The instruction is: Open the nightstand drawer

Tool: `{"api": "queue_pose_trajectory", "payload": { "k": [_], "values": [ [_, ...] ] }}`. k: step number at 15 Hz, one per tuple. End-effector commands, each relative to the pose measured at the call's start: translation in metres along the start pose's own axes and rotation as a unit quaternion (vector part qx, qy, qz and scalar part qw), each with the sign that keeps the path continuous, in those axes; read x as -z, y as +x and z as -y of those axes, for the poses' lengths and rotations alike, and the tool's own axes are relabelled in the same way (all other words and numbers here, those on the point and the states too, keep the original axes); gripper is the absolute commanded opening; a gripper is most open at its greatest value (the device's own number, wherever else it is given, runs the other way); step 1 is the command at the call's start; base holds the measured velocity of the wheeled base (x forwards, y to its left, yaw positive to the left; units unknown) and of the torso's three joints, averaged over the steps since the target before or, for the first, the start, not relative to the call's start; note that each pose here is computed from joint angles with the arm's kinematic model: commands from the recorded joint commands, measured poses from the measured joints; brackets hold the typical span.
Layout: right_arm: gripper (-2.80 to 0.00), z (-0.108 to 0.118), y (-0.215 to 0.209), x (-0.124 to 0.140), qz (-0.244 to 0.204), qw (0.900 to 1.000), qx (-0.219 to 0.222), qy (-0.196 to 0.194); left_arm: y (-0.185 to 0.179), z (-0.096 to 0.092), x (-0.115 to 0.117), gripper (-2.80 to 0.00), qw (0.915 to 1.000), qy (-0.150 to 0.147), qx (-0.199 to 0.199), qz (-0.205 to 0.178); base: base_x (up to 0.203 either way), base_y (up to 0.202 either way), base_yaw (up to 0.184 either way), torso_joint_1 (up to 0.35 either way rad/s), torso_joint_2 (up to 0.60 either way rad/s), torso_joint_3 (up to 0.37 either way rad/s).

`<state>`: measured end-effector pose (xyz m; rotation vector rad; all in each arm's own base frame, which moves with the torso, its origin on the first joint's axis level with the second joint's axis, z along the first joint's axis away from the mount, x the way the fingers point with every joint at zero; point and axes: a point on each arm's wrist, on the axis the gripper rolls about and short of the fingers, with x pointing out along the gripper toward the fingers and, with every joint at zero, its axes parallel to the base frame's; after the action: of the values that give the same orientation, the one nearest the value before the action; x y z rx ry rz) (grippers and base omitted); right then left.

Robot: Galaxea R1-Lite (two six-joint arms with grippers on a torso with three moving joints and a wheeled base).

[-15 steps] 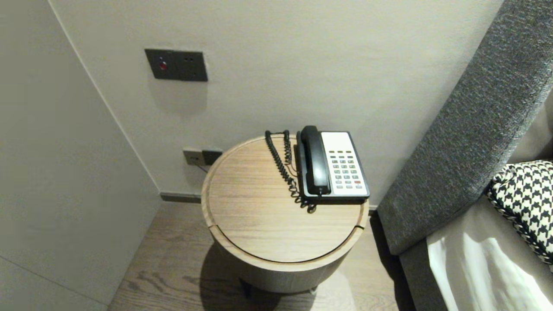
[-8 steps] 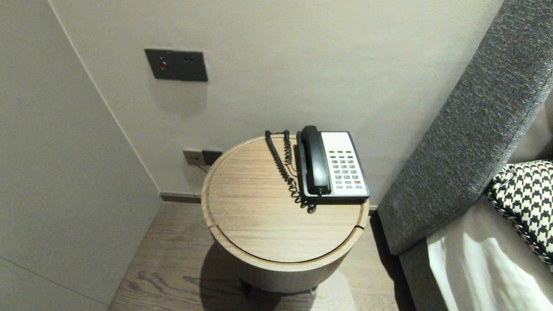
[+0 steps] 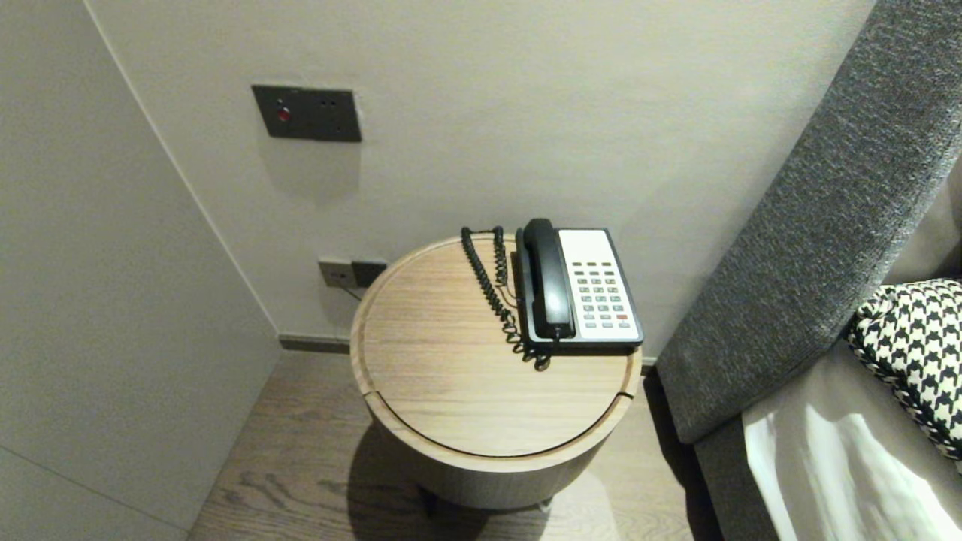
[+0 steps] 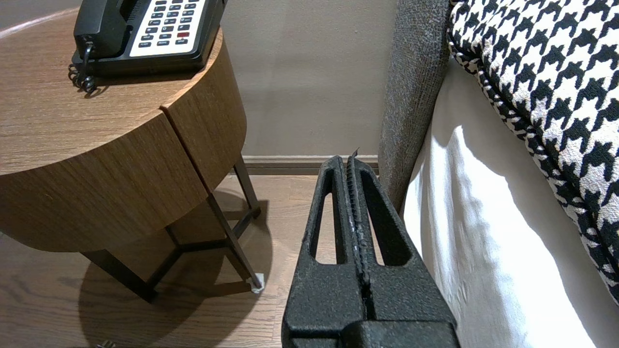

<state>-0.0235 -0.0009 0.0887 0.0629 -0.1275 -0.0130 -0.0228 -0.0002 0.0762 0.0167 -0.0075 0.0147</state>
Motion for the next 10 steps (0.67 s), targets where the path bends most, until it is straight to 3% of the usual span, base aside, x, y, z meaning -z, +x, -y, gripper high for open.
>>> {"api": "queue_pose_trajectory", "payload": {
  "k": [1, 10],
  "values": [
    [-2.8, 0.0006, 0.002, 0.0113, -0.02, 1.0, 0.001, 0.0, -0.0001, 0.0, 0.0, -2.8, 1.0, 0.0, 0.0, 0.001, 0.0, 0.0, 0.0, 0.0, 0.0, 0.0],
    [-2.8, 0.0006, 0.0018, 0.0113, -0.019, 1.0, 0.001, 0.001, -0.0001, 0.0, 0.0, -2.8, 1.0, 0.0, 0.0, 0.001, 0.0, 0.0, 0.0, 0.0, 0.0, 0.0]
  ]
}}
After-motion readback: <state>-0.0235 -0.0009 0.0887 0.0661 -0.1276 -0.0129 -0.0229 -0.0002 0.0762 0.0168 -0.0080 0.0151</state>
